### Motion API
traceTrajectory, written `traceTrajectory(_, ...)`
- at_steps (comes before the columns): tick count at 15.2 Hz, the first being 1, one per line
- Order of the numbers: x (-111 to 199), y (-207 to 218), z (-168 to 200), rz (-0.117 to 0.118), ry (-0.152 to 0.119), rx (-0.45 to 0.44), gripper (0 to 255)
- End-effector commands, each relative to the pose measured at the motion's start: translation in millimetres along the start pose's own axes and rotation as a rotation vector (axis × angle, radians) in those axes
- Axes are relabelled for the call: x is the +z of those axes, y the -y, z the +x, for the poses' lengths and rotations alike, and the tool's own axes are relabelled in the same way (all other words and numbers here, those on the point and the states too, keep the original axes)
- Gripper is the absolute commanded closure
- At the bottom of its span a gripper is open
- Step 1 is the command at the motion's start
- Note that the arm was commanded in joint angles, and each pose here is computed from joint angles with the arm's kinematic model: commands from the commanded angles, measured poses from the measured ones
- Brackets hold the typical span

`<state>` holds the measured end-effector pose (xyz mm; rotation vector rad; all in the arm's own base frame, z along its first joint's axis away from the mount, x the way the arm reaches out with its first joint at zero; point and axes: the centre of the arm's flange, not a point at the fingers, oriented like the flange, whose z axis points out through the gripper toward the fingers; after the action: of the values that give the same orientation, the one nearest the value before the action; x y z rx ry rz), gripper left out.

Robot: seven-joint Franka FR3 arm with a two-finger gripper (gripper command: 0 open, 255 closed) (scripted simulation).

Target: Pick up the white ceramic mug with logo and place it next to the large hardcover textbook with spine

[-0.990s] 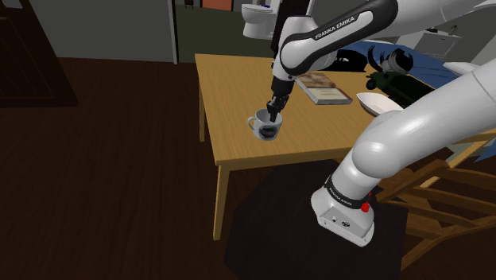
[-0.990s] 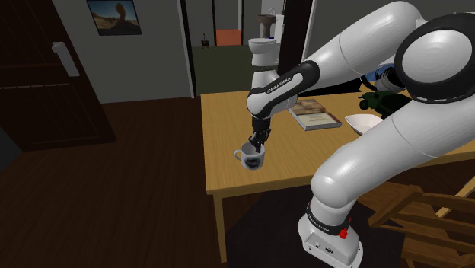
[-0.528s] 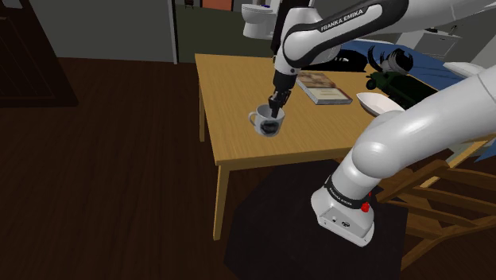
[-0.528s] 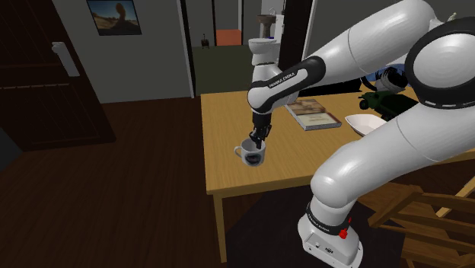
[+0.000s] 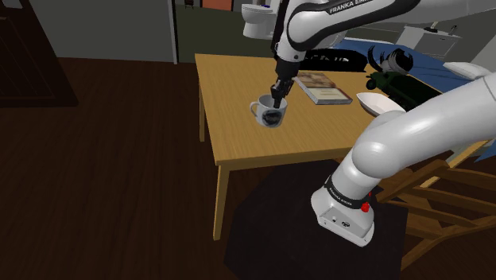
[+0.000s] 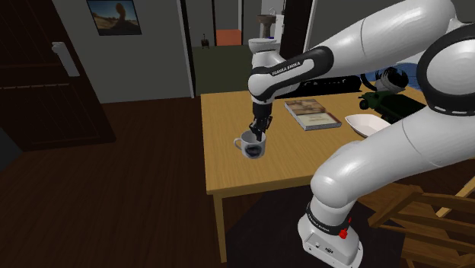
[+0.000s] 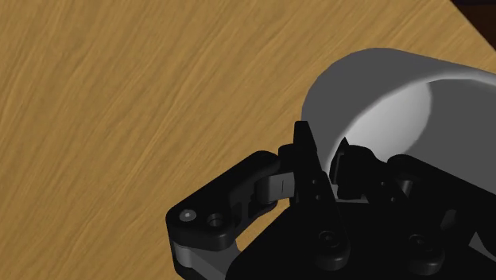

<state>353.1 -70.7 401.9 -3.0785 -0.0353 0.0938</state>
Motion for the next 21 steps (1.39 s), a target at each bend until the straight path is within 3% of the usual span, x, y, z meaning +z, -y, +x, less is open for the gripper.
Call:
traceTrajectory(1,-11,2,-2,0.000,0.000,0.000,255)
traceTrajectory(16,-88,6,-6,0.000,0.000,0.000,255)
traceTrajectory(21,-90,-54,-33,0.000,0.000,0.000,255)
